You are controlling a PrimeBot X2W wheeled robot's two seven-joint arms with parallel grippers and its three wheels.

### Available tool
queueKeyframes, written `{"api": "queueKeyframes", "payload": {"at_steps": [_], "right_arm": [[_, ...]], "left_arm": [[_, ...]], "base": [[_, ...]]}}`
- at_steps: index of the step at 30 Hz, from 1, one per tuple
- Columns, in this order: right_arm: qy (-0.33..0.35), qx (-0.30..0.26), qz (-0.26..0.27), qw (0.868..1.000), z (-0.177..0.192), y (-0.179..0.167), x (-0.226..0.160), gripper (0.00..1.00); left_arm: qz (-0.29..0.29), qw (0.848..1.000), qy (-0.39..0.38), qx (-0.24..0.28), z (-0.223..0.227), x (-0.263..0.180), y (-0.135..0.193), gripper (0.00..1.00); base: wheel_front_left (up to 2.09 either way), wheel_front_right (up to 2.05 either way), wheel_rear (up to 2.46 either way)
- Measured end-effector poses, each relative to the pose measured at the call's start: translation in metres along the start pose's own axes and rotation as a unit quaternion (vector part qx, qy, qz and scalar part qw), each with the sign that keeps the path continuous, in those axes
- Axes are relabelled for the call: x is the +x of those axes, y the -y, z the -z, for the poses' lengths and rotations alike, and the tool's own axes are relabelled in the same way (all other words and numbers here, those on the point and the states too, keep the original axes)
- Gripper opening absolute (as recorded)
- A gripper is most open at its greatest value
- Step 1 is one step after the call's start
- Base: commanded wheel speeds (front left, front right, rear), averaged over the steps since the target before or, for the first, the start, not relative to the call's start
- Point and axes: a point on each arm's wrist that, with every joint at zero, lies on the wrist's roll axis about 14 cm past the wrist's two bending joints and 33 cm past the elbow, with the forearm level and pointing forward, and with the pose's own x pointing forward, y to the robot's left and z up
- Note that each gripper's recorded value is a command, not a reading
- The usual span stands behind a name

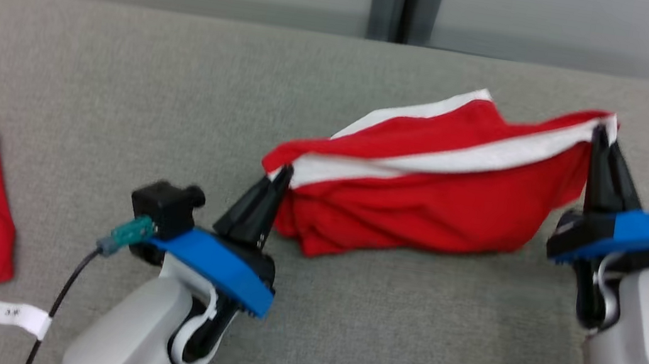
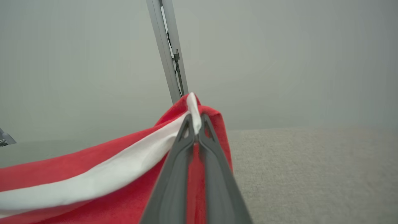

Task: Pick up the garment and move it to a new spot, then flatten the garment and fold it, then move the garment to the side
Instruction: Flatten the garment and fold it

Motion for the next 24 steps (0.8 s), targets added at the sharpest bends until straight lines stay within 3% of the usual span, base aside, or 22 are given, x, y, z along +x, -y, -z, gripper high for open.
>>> {"api": "queueKeyframes", "payload": {"at_steps": [10, 11, 12, 13, 14, 15, 16, 17, 24], "right_arm": [[-0.062, -0.043, -0.025, 0.997, 0.05, -0.018, 0.081, 0.0], [-0.069, -0.047, -0.027, 0.996, 0.057, -0.02, 0.086, 0.04], [-0.075, -0.049, -0.028, 0.996, 0.063, -0.022, 0.09, 0.45], [-0.08, -0.049, -0.028, 0.995, 0.069, -0.022, 0.093, 1.0], [-0.085, -0.05, -0.028, 0.995, 0.073, -0.023, 0.095, 1.0], [-0.088, -0.055, -0.031, 0.994, 0.077, -0.025, 0.098, 1.0], [-0.09, -0.056, -0.033, 0.994, 0.08, -0.027, 0.099, 1.0], [-0.09, -0.054, -0.034, 0.994, 0.082, -0.029, 0.101, 1.0], [-0.077, -0.085, -0.043, 0.993, 0.071, -0.029, 0.091, 1.0]], "left_arm": [[-0.047, 0.998, -0.023, -0.017, 0.016, 0.033, -0.052, 0.0], [-0.052, 0.998, -0.025, -0.02, 0.018, 0.035, -0.056, 0.0], [-0.058, 0.998, -0.028, -0.023, 0.02, 0.035, -0.061, 0.0], [-0.062, 0.997, -0.032, -0.023, 0.023, 0.035, -0.065, 0.0], [-0.067, 0.997, -0.035, -0.024, 0.026, 0.035, -0.07, 0.31], [-0.072, 0.996, -0.037, -0.025, 0.027, 0.034, -0.073, 0.49], [-0.075, 0.996, -0.038, -0.026, 0.028, 0.033, -0.075, 0.82], [-0.078, 0.996, -0.039, -0.025, 0.029, 0.032, -0.077, 1.0], [-0.104, 0.994, -0.034, -0.026, 0.029, 0.015, -0.085, 1.0]], "base": [[0.0, 0.0, 0.0], [0.0, 0.0, 0.0], [0.0, 0.0, 0.0], [0.0, 0.0, 0.0], [0.0, 0.0, 0.0], [0.0, 0.0, 0.0], [0.0, 0.0, 0.0], [0.0, 0.0, 0.0], [0.0, 0.0, 0.0]]}}
